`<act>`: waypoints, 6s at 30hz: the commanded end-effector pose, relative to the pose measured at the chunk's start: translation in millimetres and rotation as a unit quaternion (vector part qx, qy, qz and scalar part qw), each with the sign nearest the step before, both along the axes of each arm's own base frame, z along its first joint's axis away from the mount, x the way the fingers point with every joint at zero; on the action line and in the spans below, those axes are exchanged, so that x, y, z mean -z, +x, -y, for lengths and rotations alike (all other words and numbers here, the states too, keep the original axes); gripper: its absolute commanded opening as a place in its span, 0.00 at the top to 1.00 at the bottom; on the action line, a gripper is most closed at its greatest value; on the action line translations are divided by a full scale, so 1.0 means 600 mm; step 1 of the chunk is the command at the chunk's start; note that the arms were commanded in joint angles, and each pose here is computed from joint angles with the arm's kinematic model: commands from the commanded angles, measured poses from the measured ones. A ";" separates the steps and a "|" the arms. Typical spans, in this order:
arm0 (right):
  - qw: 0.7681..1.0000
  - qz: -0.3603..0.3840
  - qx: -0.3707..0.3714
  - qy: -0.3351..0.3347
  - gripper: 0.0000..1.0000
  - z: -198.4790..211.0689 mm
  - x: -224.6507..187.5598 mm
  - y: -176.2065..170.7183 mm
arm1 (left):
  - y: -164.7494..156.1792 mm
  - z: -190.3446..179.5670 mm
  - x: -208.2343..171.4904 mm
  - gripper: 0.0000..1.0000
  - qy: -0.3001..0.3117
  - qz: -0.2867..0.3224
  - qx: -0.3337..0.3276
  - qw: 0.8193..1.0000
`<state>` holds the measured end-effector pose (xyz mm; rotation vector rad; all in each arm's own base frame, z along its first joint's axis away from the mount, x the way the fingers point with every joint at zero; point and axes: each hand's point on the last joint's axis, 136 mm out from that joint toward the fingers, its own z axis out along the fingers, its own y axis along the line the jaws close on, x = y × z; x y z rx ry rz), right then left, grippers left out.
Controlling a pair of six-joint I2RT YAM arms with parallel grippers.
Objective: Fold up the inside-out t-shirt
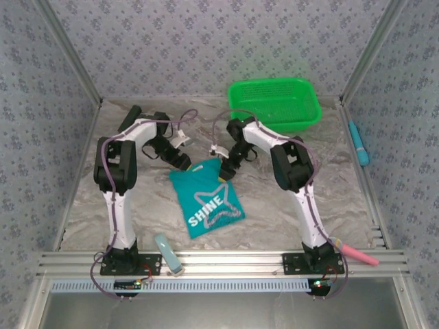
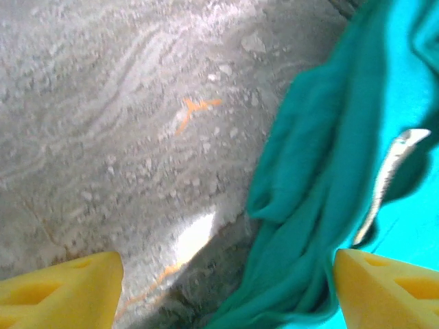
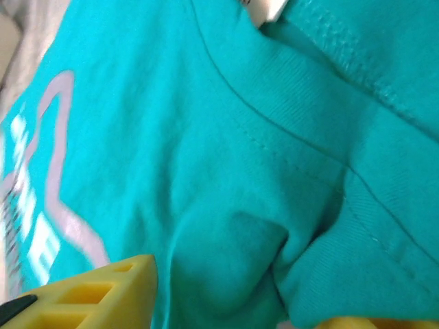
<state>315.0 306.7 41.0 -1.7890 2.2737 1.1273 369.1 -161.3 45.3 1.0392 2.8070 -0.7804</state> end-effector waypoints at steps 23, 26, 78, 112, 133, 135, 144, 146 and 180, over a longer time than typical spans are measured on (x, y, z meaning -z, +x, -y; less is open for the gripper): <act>0.923 0.135 0.358 -0.041 0.22 -0.013 -0.128 0.001 | -0.120 -0.131 -0.182 0.00 0.026 0.032 -0.428 0.903; 0.916 0.158 0.369 -0.015 0.21 -0.001 -0.153 -0.002 | -0.113 -0.127 -0.210 0.00 0.005 0.125 -0.442 0.889; 0.929 -0.149 0.336 -0.036 0.56 -0.033 0.005 0.019 | -0.084 -0.012 -0.016 0.12 0.008 -0.114 -0.312 0.943; 0.945 -0.188 0.268 -0.013 1.00 -0.037 -0.017 -0.001 | -0.106 0.075 -0.033 1.00 -0.109 -0.031 0.001 0.994; 0.853 0.477 0.109 0.180 1.00 0.036 -0.385 0.055 | -0.107 0.075 -0.354 1.00 -0.129 0.540 0.129 0.822; 0.862 0.485 0.038 0.146 1.00 0.050 -0.314 0.001 | -0.143 0.088 -0.307 1.00 -0.124 0.550 0.148 0.812; 0.911 0.400 -0.102 0.014 1.00 0.133 -0.093 -0.187 | -0.313 0.148 -0.098 1.00 -0.071 0.472 0.261 0.839; 0.923 0.374 -0.088 0.021 1.00 0.143 -0.096 -0.207 | -0.322 0.152 -0.096 1.00 -0.083 0.452 0.238 0.856; 0.960 0.089 0.264 -0.030 1.00 0.180 -0.057 -0.017 | -0.142 0.127 0.037 1.00 -0.074 -0.024 -0.090 0.993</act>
